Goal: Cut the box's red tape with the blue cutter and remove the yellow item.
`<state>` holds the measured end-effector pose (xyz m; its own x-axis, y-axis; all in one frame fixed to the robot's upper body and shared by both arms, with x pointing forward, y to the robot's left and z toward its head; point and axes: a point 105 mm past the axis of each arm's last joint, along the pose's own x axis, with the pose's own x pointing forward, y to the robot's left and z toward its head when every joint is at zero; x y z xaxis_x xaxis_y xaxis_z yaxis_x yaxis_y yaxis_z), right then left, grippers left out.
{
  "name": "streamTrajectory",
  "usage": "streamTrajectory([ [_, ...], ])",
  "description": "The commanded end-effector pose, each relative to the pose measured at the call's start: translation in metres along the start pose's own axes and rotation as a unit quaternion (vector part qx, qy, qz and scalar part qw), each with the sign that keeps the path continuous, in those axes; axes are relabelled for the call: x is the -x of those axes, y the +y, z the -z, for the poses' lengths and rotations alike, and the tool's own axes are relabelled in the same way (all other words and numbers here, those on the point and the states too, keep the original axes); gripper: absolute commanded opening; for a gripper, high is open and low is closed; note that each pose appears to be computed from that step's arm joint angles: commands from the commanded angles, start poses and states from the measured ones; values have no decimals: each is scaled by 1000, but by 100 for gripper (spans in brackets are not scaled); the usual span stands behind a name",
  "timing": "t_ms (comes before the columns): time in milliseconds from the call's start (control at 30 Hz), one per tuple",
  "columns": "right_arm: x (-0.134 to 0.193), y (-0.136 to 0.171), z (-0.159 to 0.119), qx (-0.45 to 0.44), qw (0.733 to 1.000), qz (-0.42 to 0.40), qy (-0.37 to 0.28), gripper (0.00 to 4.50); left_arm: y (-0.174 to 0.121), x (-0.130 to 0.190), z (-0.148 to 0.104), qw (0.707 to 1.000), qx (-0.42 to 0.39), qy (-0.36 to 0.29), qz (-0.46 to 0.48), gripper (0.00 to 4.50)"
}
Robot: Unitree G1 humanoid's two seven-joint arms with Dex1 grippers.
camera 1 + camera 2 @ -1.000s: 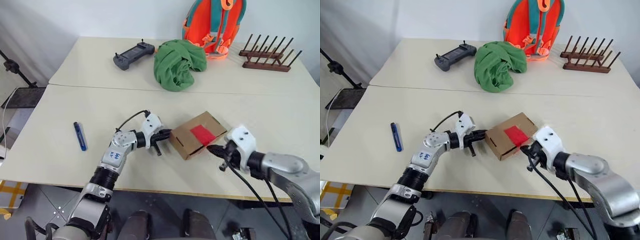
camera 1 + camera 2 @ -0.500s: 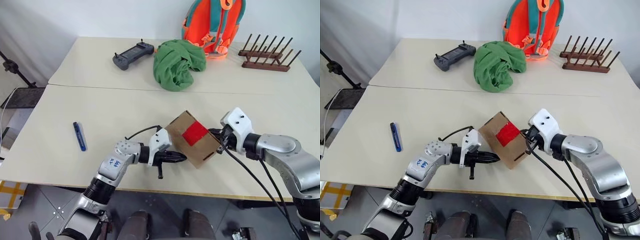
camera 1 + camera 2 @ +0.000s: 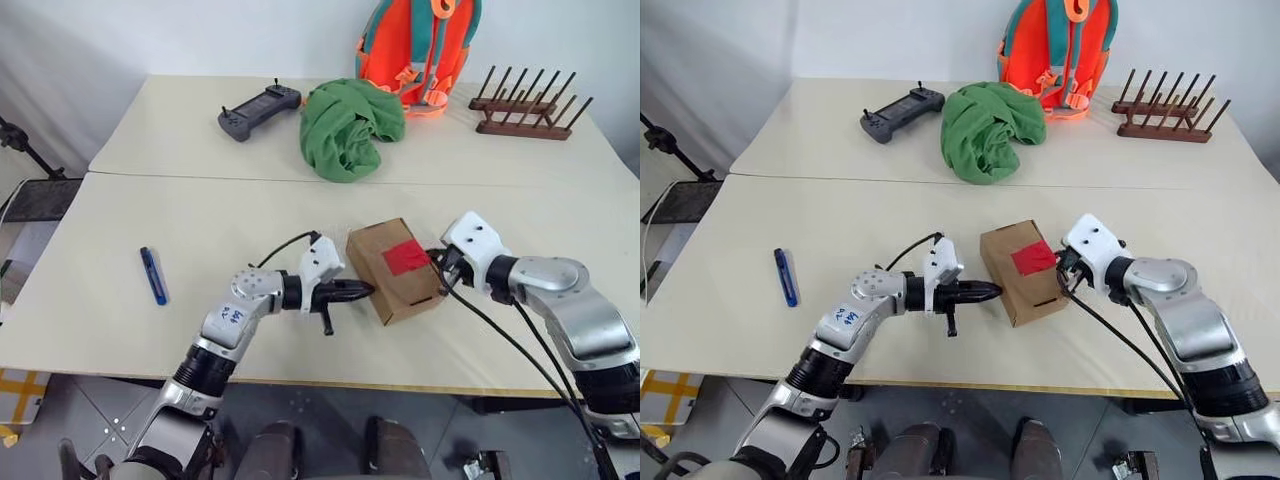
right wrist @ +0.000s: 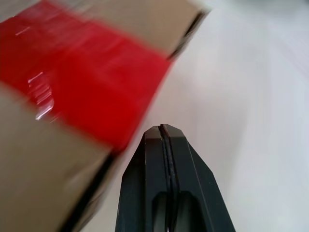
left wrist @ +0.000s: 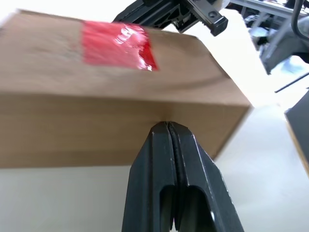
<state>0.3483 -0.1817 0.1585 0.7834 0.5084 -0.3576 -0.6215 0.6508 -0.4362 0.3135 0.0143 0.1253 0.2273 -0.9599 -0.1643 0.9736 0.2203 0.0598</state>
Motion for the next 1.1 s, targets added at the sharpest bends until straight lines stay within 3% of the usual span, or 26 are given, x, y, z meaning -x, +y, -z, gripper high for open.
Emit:
streamTrajectory([
  [33, -2, -6, -13, 25, 999, 9, -28, 1, -2, 4, -8, 1000, -11, -12, -2, 3],
  [500, -15, -2, -27, 19, 997, -31, -68, 1, -5, 11, 4, 1000, 1, 1, -29, 3],
  [667, -10, -23, -24, 21, 998, 6, -60, 1, -2, 18, 0, 998, 12, -7, -55, 3],
  [833, 17, -55, -31, -30, 994, 60, -89, 1, 11, 73, 8, 987, 47, -5, -153, 3],
  [933, 43, -22, -28, -99, 986, -88, -106, 62, 12, 108, 12, 975, 45, 2, -217, 0],
  [1100, 62, -36, -26, -114, 980, -81, -144, 225, 11, 129, 3, 962, 31, -17, -269, 115],
])
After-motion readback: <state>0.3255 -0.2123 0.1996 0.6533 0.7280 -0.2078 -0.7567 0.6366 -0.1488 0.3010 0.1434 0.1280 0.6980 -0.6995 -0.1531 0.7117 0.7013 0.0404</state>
